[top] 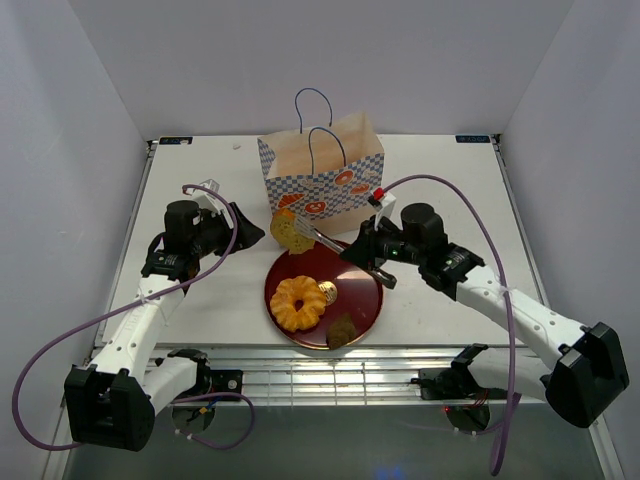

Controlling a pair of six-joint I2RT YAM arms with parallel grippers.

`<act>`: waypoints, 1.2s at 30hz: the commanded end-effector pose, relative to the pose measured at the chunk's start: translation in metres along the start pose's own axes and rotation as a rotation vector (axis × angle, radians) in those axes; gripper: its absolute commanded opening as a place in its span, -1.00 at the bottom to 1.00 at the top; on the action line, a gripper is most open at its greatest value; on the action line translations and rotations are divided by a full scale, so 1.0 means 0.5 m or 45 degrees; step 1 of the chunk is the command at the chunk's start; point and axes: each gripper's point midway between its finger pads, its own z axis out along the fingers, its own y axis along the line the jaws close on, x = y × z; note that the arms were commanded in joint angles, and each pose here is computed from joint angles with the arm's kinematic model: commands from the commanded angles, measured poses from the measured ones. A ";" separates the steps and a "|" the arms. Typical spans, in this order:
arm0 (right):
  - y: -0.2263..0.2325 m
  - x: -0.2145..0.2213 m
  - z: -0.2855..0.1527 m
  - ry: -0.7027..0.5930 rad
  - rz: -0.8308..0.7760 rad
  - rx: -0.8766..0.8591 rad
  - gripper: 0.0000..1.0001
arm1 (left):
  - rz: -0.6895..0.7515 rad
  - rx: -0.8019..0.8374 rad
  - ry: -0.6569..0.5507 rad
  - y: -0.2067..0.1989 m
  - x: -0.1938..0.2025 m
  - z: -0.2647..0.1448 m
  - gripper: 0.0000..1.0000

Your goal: Place the fake bread into the paper bag

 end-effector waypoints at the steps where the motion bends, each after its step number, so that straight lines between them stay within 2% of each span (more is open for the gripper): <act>1: 0.032 -0.058 -0.041 -0.071 -0.112 -0.008 -0.84 | 0.035 0.020 -0.065 -0.019 -0.029 -0.013 0.56; 7: 0.082 -0.097 -0.112 -0.112 -0.226 -0.050 -0.84 | 0.059 -0.045 -0.165 -0.011 -0.057 -0.035 0.55; 11: 0.120 -0.157 -0.152 -0.179 -0.311 -0.072 -0.84 | 0.066 -0.096 -0.235 -0.002 -0.074 -0.051 0.55; 19: 0.171 -0.344 -0.190 -0.398 -0.428 -0.026 -0.84 | 0.058 -0.112 -0.221 0.004 -0.071 -0.046 0.55; 22: 0.171 -0.410 -0.183 -0.477 -0.455 0.022 -0.84 | 0.056 -0.109 -0.211 0.005 -0.068 -0.043 0.55; 27: 0.163 -0.483 -0.139 -0.512 -0.469 0.052 -0.84 | 0.055 -0.104 -0.204 0.003 -0.067 -0.040 0.55; 36: 0.107 -0.517 -0.066 -0.511 -0.464 0.158 -0.85 | 0.053 -0.094 -0.188 0.002 -0.064 -0.038 0.55</act>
